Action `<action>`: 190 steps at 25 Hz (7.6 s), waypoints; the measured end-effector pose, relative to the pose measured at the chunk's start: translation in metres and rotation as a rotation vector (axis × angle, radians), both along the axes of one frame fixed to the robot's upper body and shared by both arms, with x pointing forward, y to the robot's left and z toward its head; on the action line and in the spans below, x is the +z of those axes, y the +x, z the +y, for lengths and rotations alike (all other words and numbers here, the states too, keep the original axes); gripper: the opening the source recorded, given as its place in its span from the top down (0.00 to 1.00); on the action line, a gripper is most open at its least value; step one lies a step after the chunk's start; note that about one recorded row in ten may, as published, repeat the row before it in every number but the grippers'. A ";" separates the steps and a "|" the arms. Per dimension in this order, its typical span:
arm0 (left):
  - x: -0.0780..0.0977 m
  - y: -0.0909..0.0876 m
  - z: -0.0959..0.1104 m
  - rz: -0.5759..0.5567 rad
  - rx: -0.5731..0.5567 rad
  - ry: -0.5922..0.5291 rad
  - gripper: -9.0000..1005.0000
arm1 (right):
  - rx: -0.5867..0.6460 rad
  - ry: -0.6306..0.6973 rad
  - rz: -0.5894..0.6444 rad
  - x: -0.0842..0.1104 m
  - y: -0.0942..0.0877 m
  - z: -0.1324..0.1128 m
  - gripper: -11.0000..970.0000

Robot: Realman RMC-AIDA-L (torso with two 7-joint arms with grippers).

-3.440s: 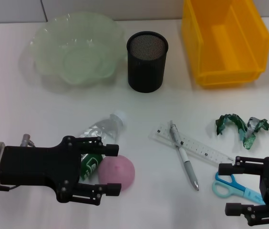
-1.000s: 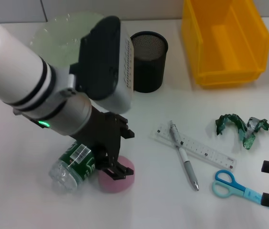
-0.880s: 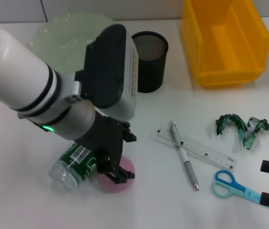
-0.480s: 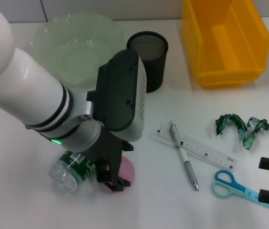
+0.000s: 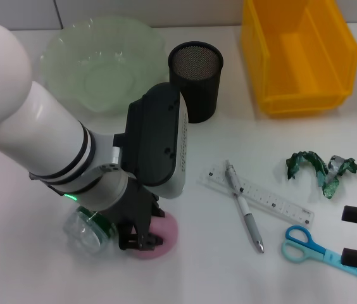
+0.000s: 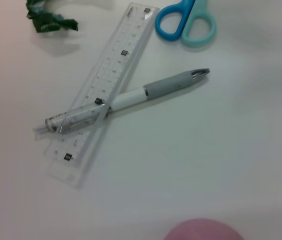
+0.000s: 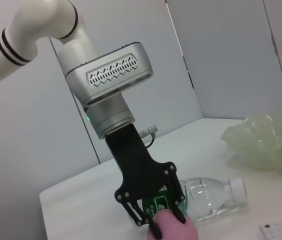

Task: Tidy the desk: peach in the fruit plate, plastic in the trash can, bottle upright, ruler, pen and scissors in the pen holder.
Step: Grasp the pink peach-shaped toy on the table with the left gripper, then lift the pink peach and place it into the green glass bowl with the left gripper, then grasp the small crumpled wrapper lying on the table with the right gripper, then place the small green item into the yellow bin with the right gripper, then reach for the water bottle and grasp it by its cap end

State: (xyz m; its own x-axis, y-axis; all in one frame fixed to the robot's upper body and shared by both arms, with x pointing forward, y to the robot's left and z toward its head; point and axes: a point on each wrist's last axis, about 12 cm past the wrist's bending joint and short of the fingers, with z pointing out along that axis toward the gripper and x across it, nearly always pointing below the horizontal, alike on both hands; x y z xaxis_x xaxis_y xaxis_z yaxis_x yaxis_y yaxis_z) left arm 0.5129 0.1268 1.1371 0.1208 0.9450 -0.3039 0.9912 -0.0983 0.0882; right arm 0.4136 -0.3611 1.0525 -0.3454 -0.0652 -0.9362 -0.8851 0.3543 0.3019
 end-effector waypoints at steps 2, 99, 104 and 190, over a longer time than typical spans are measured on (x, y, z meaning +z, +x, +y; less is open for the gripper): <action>0.000 -0.001 0.000 -0.001 -0.003 -0.005 0.46 | 0.000 0.000 0.000 0.000 0.000 0.000 0.22; -0.047 -0.004 0.118 0.314 0.323 -0.891 0.17 | -0.108 -1.007 0.286 0.081 0.175 0.108 0.25; -0.048 -0.003 0.117 0.310 0.326 -0.888 0.17 | -0.101 -1.021 0.276 0.070 0.177 0.114 0.25; 0.039 0.065 0.063 0.286 0.751 -0.392 0.17 | 0.022 0.025 -0.170 0.010 0.028 0.047 0.26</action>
